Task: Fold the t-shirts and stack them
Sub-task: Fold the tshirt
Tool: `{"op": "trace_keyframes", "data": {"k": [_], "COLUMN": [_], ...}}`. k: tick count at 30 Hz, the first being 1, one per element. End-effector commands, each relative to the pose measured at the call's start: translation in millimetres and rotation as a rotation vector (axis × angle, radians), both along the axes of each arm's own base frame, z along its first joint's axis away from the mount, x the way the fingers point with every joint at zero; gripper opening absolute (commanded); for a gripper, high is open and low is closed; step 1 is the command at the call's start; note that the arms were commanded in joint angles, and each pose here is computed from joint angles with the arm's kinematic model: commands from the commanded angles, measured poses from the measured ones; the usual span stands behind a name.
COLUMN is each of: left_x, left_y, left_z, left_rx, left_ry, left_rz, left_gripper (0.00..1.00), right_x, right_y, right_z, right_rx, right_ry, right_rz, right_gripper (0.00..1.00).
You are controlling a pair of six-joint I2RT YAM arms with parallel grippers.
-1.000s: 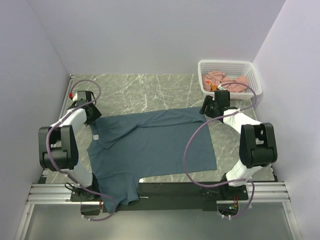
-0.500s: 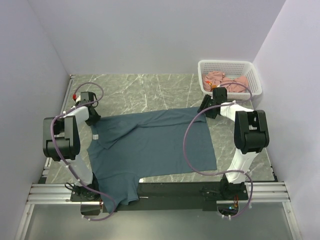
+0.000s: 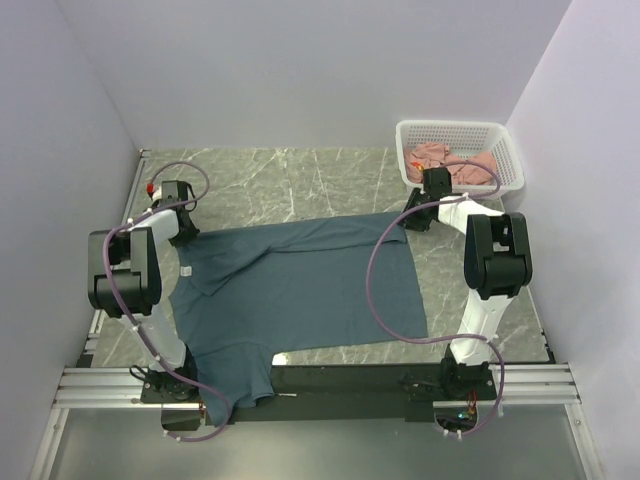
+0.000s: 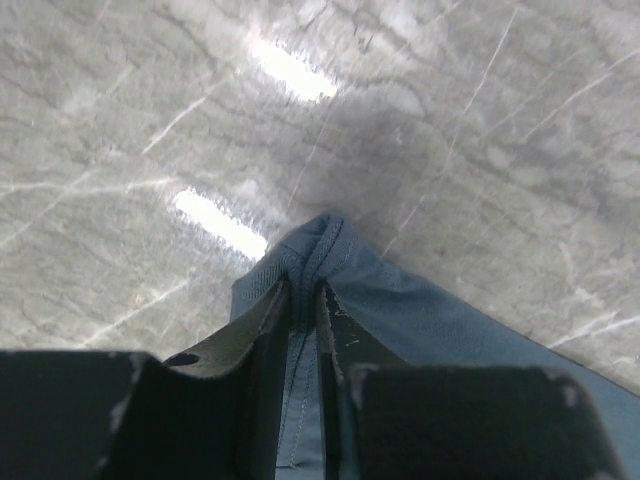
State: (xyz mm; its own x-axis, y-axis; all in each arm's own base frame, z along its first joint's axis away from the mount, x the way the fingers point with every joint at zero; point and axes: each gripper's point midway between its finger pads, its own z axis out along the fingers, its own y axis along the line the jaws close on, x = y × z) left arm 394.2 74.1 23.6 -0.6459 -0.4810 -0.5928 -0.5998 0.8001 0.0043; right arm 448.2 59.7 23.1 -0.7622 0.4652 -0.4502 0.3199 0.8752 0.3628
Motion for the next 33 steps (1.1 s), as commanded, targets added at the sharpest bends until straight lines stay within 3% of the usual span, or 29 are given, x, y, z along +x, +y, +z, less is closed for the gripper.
{"op": "trace_keyframes", "data": {"k": [1,14,17,23,33], "left_x": [5.1,5.3,4.0,7.0,20.2], "left_y": [9.4,8.1,8.3,11.0,18.7], "left_z": [0.4,-1.5,-3.0,-0.6,1.6], "left_rx": [0.033,0.028,0.030,0.036,0.071], "left_ry": [0.013,0.023,0.028,0.026,0.039], "left_rz": [0.001,-0.010,-0.010,-0.005,-0.010], "left_gripper": [0.21,0.21,0.20,0.14,0.09], "right_x": [7.1,13.0,13.0,15.4,28.1], "right_y": [-1.9,8.7,6.4,-2.1,-30.5], "right_z": [6.0,5.0,4.7,8.0,16.5], "right_rx": [-0.008,-0.083,-0.094,-0.140,-0.257], "right_ry": [0.000,0.041,0.046,0.043,0.038], "right_rz": [0.015,0.125,0.117,0.091,0.051], "right_gripper": [0.38,0.38,0.30,0.01,0.00]}}
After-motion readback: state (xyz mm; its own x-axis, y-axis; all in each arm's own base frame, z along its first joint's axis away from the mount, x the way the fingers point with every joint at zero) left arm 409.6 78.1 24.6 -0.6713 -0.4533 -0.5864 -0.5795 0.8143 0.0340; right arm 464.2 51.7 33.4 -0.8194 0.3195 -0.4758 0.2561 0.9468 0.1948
